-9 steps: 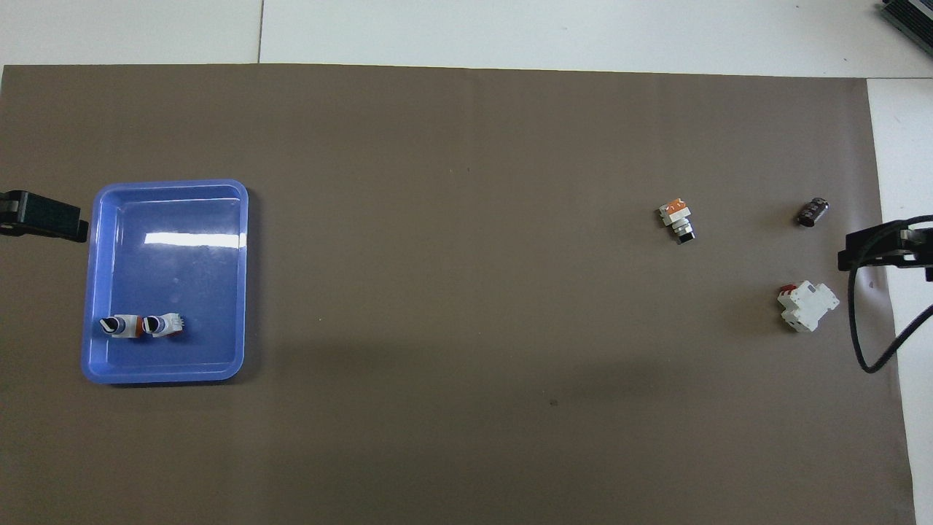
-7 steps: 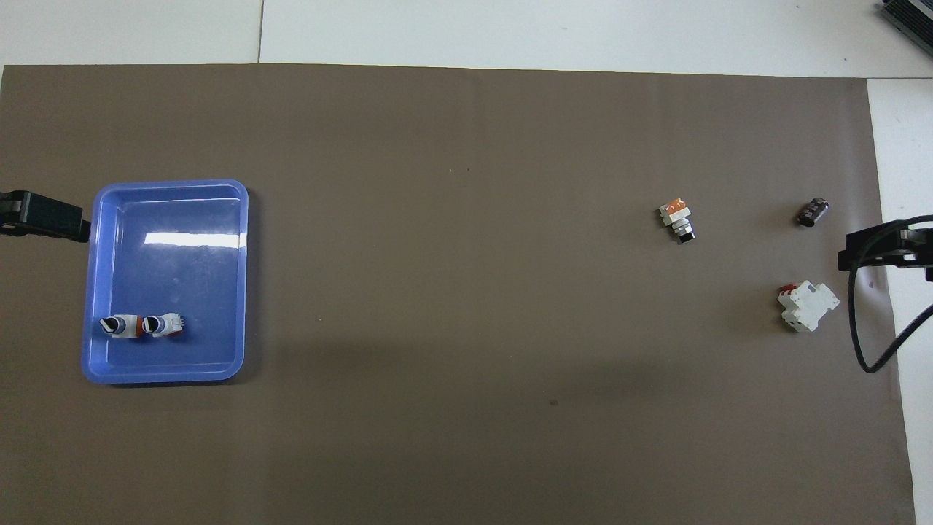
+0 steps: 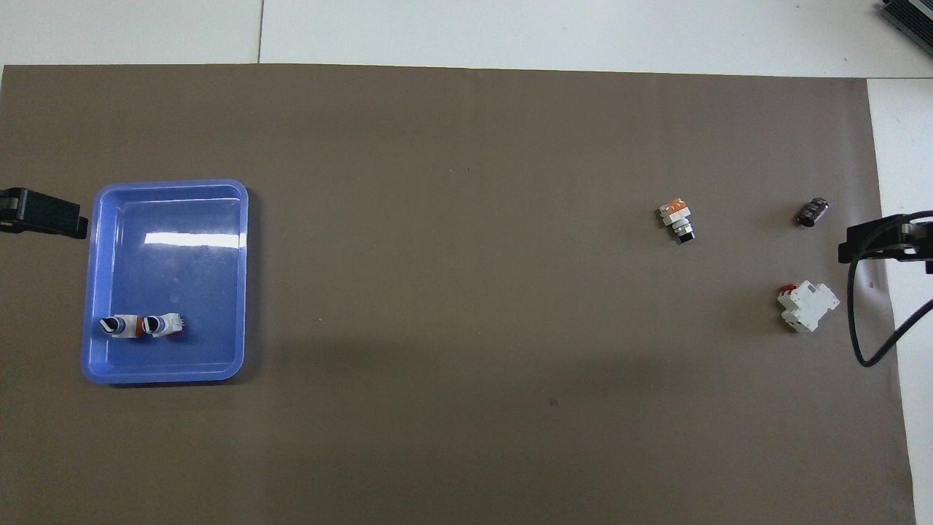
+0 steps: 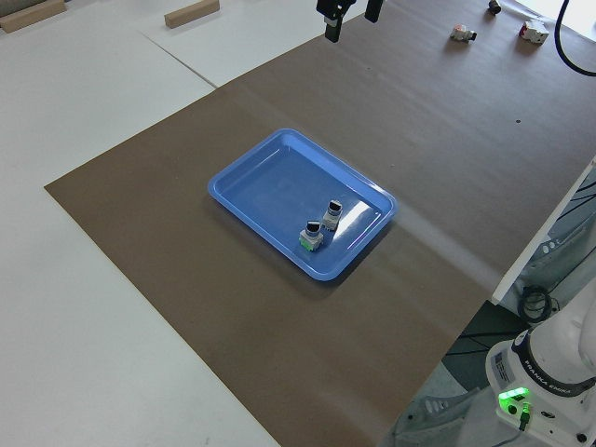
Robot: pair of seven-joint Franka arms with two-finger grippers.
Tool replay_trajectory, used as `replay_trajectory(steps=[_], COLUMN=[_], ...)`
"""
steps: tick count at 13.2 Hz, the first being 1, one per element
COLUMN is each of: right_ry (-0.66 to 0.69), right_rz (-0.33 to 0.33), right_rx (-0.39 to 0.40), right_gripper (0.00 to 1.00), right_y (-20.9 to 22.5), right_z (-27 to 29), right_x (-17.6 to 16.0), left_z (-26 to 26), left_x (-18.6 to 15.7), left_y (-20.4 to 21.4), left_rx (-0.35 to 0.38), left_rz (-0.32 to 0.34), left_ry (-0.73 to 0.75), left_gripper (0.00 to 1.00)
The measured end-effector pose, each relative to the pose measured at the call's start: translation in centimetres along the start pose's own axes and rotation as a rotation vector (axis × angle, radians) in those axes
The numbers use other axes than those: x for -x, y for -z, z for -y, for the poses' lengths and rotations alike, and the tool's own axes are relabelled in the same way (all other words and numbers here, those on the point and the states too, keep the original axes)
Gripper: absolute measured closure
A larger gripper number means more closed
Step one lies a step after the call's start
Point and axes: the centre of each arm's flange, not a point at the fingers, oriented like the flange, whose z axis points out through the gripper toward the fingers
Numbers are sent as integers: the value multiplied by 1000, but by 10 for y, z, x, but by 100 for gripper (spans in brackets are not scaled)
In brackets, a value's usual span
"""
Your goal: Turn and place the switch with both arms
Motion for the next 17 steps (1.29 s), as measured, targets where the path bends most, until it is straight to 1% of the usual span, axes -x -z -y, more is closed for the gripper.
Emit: replay_trajectory(steps=[1,2,4,5,7,10,12,13,15,17], right_ry=[1,4,36,60,138,299,383,409,463,560], right_rz=[-14,-45,-114,-129,-173,-223,-228,-222,-203,-188], right_rx=[-2,-6,-14,-15,-11,14,26,15,-32,-46], right_gripper=[0,0,0,0,0,0,0,0,0,0], right_y=[-7,-21,-59,-80,-124,-202,-246,-263,-285,-301], right_z=[1,2,16,29,55,73,80,83,87,86], right_x=[-3,-8,-17,-21,-39,-76,-90,-94,-100,-104], left_z=[0,0,0,0,0,0,0,0,0,0], left_x=[0,0,0,0,0,0,0,0,1,1], left_y=[0,0,0,0,0,0,0,1,0,-1], left_rx=[0,0,0,0,0,0,0,0,0,0], left_rz=[0,0,0,0,-1,-1,-1,-1,-1,3], left_ry=[0,0,0,0,-1,-1,-1,-1,-1,-1], left_gripper=[0,0,0,0,0,0,0,0,0,0])
